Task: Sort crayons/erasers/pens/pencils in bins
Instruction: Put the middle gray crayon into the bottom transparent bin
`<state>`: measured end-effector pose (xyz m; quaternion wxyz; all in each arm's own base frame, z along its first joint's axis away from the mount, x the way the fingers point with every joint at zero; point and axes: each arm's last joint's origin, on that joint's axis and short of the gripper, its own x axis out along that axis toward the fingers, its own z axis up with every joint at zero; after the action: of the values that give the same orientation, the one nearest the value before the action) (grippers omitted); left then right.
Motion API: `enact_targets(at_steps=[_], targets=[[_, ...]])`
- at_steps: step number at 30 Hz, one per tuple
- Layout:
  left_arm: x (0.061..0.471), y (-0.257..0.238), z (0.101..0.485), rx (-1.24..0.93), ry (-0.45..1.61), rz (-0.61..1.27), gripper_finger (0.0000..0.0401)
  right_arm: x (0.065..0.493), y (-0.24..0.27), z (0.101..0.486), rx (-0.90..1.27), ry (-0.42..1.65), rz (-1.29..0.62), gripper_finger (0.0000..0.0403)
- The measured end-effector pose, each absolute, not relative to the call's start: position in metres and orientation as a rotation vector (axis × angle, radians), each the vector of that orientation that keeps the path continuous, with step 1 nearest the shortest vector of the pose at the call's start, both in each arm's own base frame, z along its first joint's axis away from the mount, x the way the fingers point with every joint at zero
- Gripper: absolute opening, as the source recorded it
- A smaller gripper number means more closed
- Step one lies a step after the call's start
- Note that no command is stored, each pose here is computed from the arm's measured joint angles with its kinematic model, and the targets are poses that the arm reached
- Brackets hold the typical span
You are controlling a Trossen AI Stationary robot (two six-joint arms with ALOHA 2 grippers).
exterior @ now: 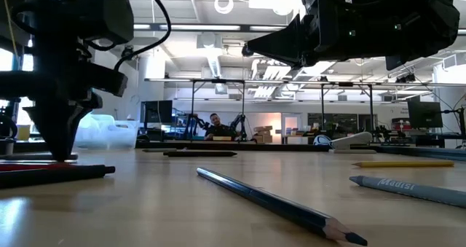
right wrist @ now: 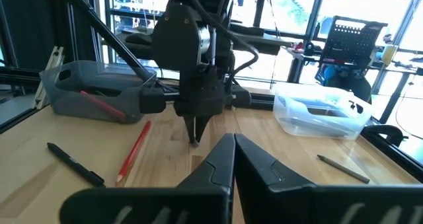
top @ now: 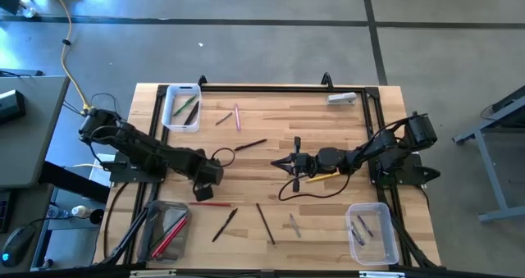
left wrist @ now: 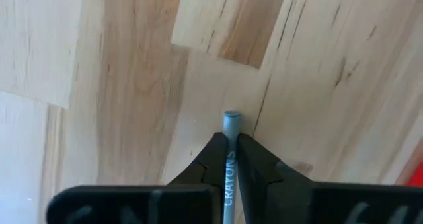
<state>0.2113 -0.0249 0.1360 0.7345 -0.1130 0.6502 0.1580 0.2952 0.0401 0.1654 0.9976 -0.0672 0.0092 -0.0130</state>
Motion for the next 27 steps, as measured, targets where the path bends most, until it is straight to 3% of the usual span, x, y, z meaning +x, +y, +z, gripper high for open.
enact_targets(at_steps=[12, 27], targets=[[0.218, -0.024, 0.174, -0.35, 1.096, 0.342, 0.0002, 0.295, 0.04, 0.162, -0.106, 0.054, -0.024, 0.0], [0.263, 0.007, 0.227, -0.422, 0.394, 0.199, 0.0, 0.299, 0.036, 0.156, 0.239, 0.023, 0.035, 0.0005]])
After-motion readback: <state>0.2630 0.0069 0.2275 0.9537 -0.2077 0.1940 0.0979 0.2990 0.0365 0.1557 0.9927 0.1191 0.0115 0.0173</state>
